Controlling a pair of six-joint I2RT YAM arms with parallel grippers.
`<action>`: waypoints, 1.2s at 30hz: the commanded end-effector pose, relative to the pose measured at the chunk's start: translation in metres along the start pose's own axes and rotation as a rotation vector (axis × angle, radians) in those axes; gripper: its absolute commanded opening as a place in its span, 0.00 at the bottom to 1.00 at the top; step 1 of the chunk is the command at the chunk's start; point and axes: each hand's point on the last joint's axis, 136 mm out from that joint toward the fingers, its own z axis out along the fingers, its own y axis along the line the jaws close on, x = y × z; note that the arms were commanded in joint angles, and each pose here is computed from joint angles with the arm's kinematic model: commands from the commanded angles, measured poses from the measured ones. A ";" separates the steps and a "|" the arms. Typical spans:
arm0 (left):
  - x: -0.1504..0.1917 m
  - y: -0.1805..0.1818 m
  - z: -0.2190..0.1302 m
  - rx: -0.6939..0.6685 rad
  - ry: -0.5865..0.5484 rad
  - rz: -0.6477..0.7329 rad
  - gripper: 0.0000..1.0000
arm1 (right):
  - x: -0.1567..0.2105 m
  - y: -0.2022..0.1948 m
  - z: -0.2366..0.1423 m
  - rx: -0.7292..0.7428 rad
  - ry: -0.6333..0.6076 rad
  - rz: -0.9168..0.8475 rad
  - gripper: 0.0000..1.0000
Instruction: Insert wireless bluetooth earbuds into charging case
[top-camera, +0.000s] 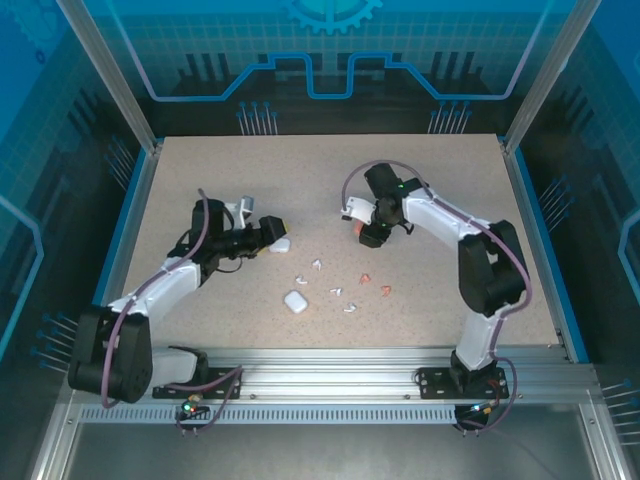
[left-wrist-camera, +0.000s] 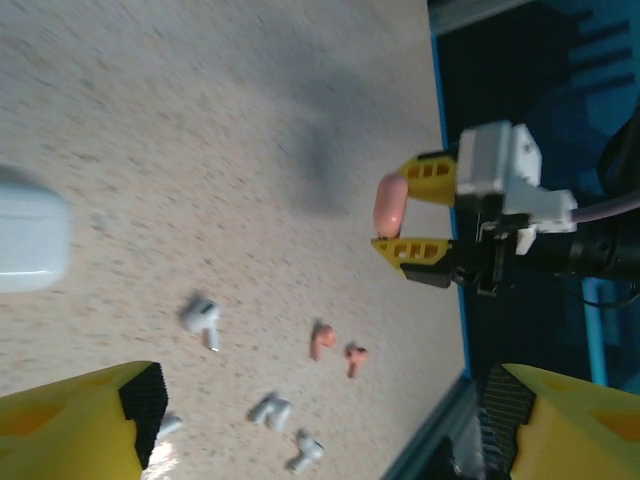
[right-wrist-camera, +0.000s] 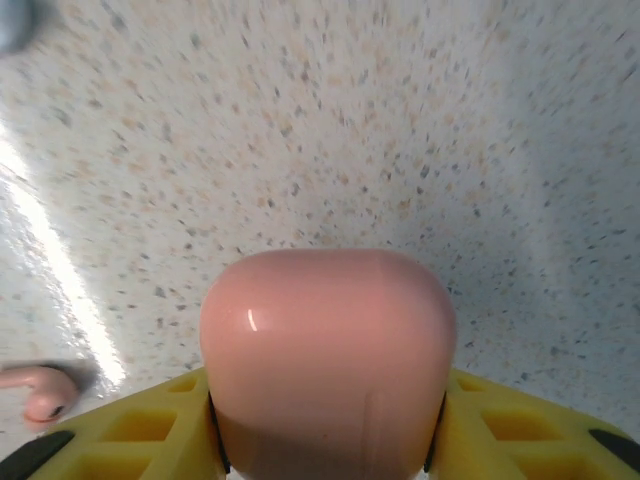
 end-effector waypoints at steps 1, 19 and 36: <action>0.000 -0.039 0.013 0.163 0.064 0.021 0.82 | -0.027 0.013 -0.025 -0.010 -0.164 -0.004 0.47; 0.037 -0.090 0.079 0.337 0.261 0.071 0.76 | -0.053 0.054 -0.063 -0.056 -0.297 -0.054 0.47; 0.048 -0.089 0.098 0.314 0.296 0.090 0.66 | -0.067 0.067 -0.057 -0.103 -0.299 -0.073 0.47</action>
